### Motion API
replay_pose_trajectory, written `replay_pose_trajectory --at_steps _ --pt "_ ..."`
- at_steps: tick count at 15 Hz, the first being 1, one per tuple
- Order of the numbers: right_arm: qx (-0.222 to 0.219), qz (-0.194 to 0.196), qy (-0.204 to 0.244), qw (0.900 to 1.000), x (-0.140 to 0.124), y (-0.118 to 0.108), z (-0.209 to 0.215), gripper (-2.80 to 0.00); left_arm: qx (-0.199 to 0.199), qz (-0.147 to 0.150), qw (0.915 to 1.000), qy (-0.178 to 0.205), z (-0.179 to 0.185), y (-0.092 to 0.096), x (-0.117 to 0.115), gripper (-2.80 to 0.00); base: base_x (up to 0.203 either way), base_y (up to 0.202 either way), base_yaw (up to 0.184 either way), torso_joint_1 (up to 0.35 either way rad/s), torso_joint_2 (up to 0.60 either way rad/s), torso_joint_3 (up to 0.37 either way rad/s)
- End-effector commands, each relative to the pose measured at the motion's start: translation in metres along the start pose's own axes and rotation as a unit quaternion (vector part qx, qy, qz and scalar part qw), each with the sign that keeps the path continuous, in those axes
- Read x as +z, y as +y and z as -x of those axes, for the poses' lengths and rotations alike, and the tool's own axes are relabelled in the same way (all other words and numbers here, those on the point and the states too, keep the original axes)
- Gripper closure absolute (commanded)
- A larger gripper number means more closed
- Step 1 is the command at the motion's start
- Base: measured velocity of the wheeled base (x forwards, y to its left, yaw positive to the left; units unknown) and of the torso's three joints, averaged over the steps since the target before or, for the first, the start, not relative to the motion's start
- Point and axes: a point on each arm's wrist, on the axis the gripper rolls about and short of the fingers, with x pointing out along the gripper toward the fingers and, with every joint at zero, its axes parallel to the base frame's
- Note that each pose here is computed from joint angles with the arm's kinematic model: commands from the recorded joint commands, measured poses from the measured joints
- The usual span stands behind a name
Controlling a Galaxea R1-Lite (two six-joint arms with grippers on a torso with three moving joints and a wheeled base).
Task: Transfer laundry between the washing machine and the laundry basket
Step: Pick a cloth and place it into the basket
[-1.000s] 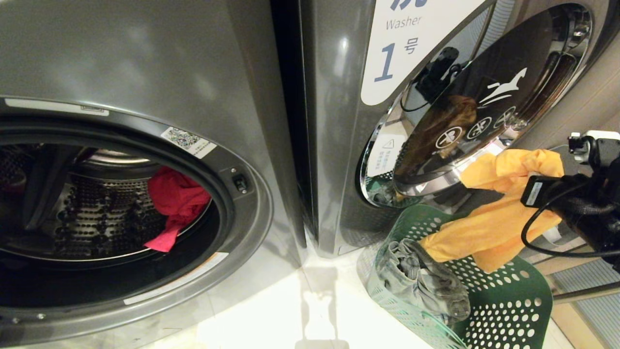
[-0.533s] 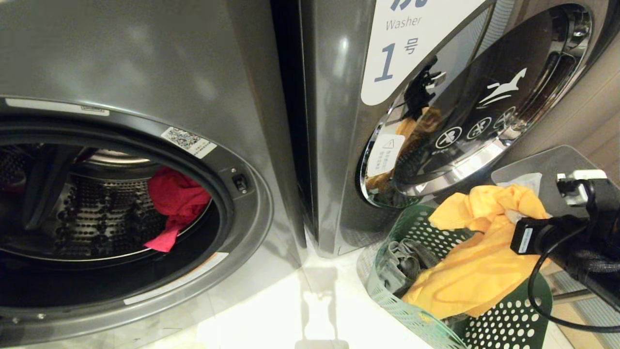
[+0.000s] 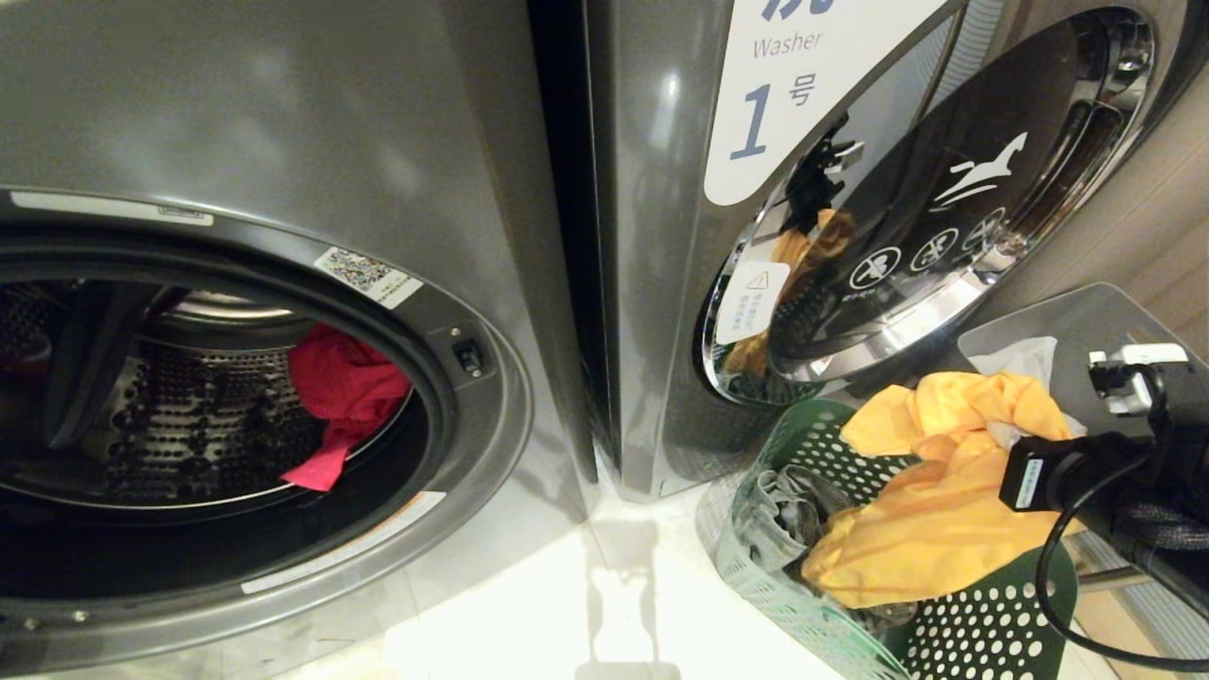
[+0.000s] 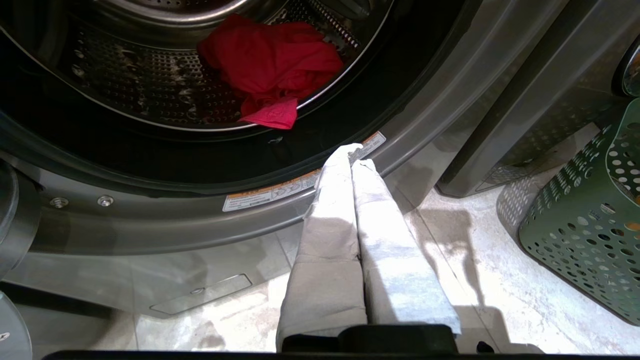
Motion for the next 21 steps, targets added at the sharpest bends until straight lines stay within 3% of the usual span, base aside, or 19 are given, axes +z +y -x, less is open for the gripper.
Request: replay_pose_trajectory --at_steps 1,2,10,11,13,14,17,21 --pt "-0.002 0.000 -0.001 1.000 -0.001 0.000 0.000 0.00 0.001 0.000 0.9998 0.020 -0.002 0.000 -0.011 0.00 0.000 0.000 0.000 0.000 0.00 0.000" --pt "-0.002 0.003 0.001 1.000 -0.002 0.000 0.001 -2.80 0.001 0.000 0.9998 0.020 -0.002 0.000 -0.011 0.00 0.000 0.000 0.000 0.000 0.00 0.000" --pt "0.000 0.001 -0.008 1.000 0.002 -0.001 0.005 -2.80 0.001 0.000 0.9998 0.020 -0.002 0.000 -0.011 0.00 0.000 0.000 0.000 0.000 0.00 0.000" --pt "0.006 0.002 -0.009 1.000 0.002 0.000 0.008 -2.80 0.001 0.000 0.9998 0.020 -0.002 0.000 -0.011 0.00 0.000 0.000 0.000 0.000 0.00 0.000" --pt "0.059 0.012 -0.005 0.998 -0.004 0.006 0.020 -2.80 0.001 0.000 0.9998 0.020 -0.002 0.000 -0.011 0.00 0.000 0.000 0.000 0.000 0.00 0.000" --pt "0.086 0.020 -0.005 0.996 -0.008 0.008 0.028 0.00 0.001 0.000 0.9998 0.020 -0.002 0.000 -0.011 0.00 0.000 0.000 0.000 0.000 0.00 0.000" --pt "0.132 0.044 -0.019 0.990 -0.009 0.019 0.038 0.00 0.000 0.000 0.9998 0.020 -0.002 0.000 -0.011 0.00 0.000 0.000 0.000 0.000 0.00 0.000" --pt "0.187 0.140 -0.049 0.971 -0.009 0.036 0.052 0.00 0.001 0.000 0.9998 0.020 -0.002 0.000 -0.011 0.00 0.000 0.000 0.000 0.000 0.00 0.000"
